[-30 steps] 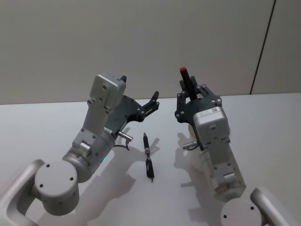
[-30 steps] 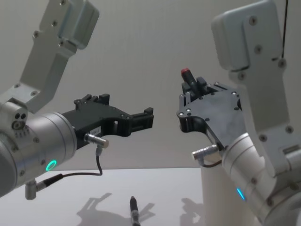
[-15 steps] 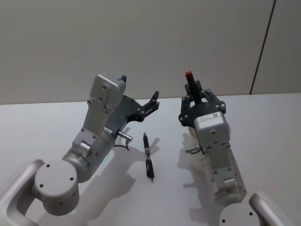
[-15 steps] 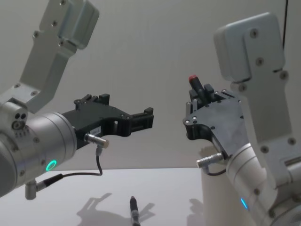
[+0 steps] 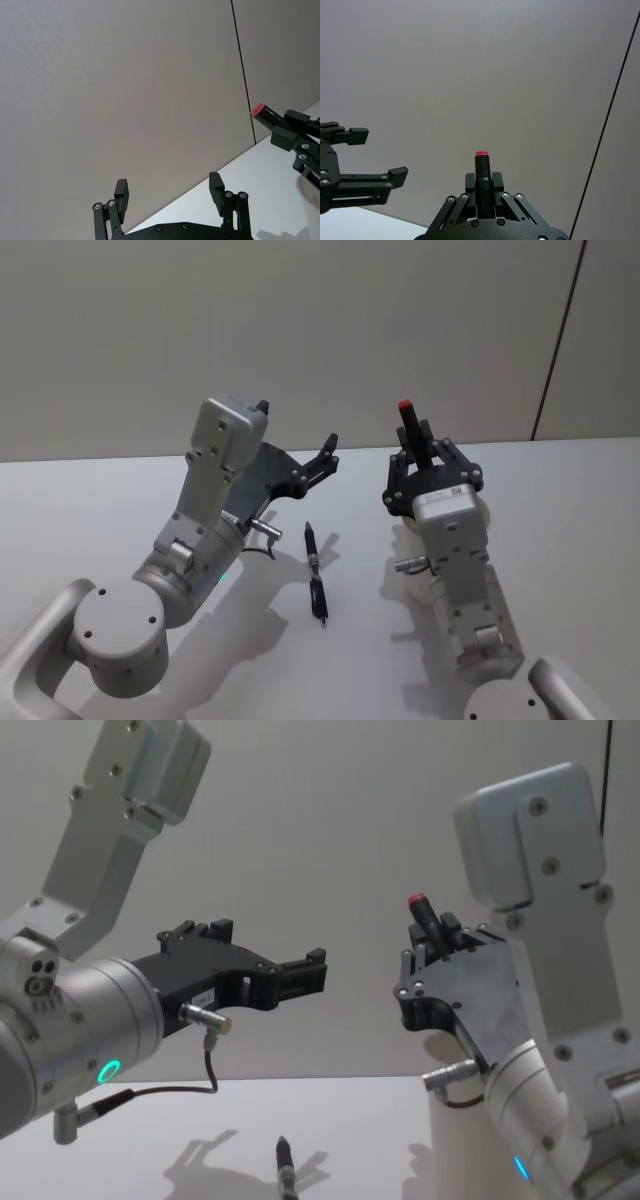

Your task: Place the pen into the pen holder.

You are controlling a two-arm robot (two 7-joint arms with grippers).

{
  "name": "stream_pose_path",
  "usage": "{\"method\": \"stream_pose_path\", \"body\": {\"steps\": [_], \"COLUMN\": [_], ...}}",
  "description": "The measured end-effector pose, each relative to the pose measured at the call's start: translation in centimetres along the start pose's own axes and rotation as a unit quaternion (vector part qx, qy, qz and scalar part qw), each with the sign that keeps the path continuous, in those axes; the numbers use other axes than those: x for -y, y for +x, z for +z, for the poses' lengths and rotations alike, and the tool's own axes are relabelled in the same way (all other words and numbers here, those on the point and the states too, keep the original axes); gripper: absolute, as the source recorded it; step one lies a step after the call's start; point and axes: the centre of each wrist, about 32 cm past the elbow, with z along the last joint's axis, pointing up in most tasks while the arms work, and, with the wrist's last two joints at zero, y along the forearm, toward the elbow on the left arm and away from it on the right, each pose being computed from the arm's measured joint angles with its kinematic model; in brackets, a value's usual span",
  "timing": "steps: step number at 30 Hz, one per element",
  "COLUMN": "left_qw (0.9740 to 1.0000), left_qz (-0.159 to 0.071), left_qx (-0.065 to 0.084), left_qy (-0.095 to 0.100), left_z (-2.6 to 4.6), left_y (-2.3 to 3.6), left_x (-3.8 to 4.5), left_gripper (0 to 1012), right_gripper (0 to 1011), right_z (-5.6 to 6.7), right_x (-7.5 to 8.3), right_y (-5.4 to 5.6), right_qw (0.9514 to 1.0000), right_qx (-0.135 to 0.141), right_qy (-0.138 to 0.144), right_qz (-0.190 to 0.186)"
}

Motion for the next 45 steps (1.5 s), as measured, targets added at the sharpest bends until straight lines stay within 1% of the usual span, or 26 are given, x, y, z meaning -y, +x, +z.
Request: {"method": "stream_pose_path", "body": {"steps": [7,10,15,16,17,18,19,23,24,25,26,28,29,31,32,33,35,36,41,42,43,44,45], "left_qw": [1.0000,1.0000,1.0000,1.0000,1.0000,1.0000,1.0000,1.0000,1.0000,1.0000,1.0000,1.0000,1.0000,1.0000,1.0000,1.0000,1.0000,1.0000,1.0000,1.0000,1.0000,1.0000,1.0000], "left_qz": [0.000,0.000,0.000,0.000,0.000,0.000,0.000,0.000,0.000,0.000,0.000,0.000,0.000,0.000,0.000,0.000,0.000,0.000,0.000,0.000,0.000,0.000,0.000], "left_qx": [0.000,0.000,0.000,0.000,0.000,0.000,0.000,0.000,0.000,0.000,0.000,0.000,0.000,0.000,0.000,0.000,0.000,0.000,0.000,0.000,0.000,0.000,0.000], "left_qy": [0.000,0.000,0.000,0.000,0.000,0.000,0.000,0.000,0.000,0.000,0.000,0.000,0.000,0.000,0.000,0.000,0.000,0.000,0.000,0.000,0.000,0.000,0.000], "left_z": [0.00,0.00,0.00,0.00,0.00,0.00,0.00,0.00,0.00,0.00,0.00,0.00,0.00,0.00,0.00,0.00,0.00,0.00,0.00,0.00,0.00,0.00,0.00], "left_y": [0.00,0.00,0.00,0.00,0.00,0.00,0.00,0.00,0.00,0.00,0.00,0.00,0.00,0.00,0.00,0.00,0.00,0.00,0.00,0.00,0.00,0.00,0.00], "left_x": [0.00,0.00,0.00,0.00,0.00,0.00,0.00,0.00,0.00,0.00,0.00,0.00,0.00,0.00,0.00,0.00,0.00,0.00,0.00,0.00,0.00,0.00,0.00], "left_gripper": [1001,1001,1001,1001,1001,1001,1001,1001,1001,1001,1001,1001,1001,1001,1001,1001,1001,1000,1001,1001,1001,1000,1001], "right_gripper": [187,246,376,419,431,477,498,640,657,714,714,794,813,897,897,921,964,1001,1001,1001,1001,1001,1001], "right_z": [0.0,0.0,0.0,0.0,0.0,0.0,0.0,0.0,0.0,0.0,0.0,0.0,0.0,0.2,0.3,0.3,0.6,0.9,2.0,2.4,2.5,2.8,2.8], "right_x": [0.2,0.2,0.3,0.3,0.3,0.3,0.3,0.3,0.3,0.3,0.3,0.3,0.3,0.3,0.3,0.3,0.1,0.0,-0.3,-0.4,-0.4,-0.4,-0.4], "right_y": [-0.1,-0.1,-0.2,-0.2,-0.2,-0.2,-0.2,-0.2,-0.2,-0.2,-0.2,-0.2,-0.2,-0.1,-0.1,-0.1,0.3,0.7,2.7,3.4,3.8,4.8,4.8], "right_qw": [1.0000,1.0000,1.0000,1.0000,1.0000,1.0000,1.0000,1.0000,1.0000,1.0000,1.0000,1.0000,1.0000,1.0000,1.0000,1.0000,1.0000,1.0000,0.9998,0.9998,0.9997,0.9996,0.9996], "right_qx": [-0.002,-0.002,-0.003,-0.003,-0.003,-0.003,-0.003,-0.004,-0.004,-0.004,-0.004,-0.004,-0.004,-0.005,-0.005,-0.005,-0.006,-0.008,-0.015,-0.020,-0.022,-0.025,-0.025], "right_qy": [-0.003,-0.004,-0.006,-0.006,-0.006,-0.006,-0.006,-0.006,-0.007,-0.007,-0.007,-0.007,-0.007,-0.005,-0.005,-0.005,-0.002,0.000,0.006,0.006,0.006,0.005,0.005], "right_qz": [-0.001,-0.002,-0.002,-0.002,-0.002,-0.002,-0.002,-0.003,-0.003,-0.003,-0.003,-0.003,-0.003,-0.002,-0.002,-0.002,-0.001,-0.002,-0.006,-0.007,-0.009,-0.011,-0.011]}}
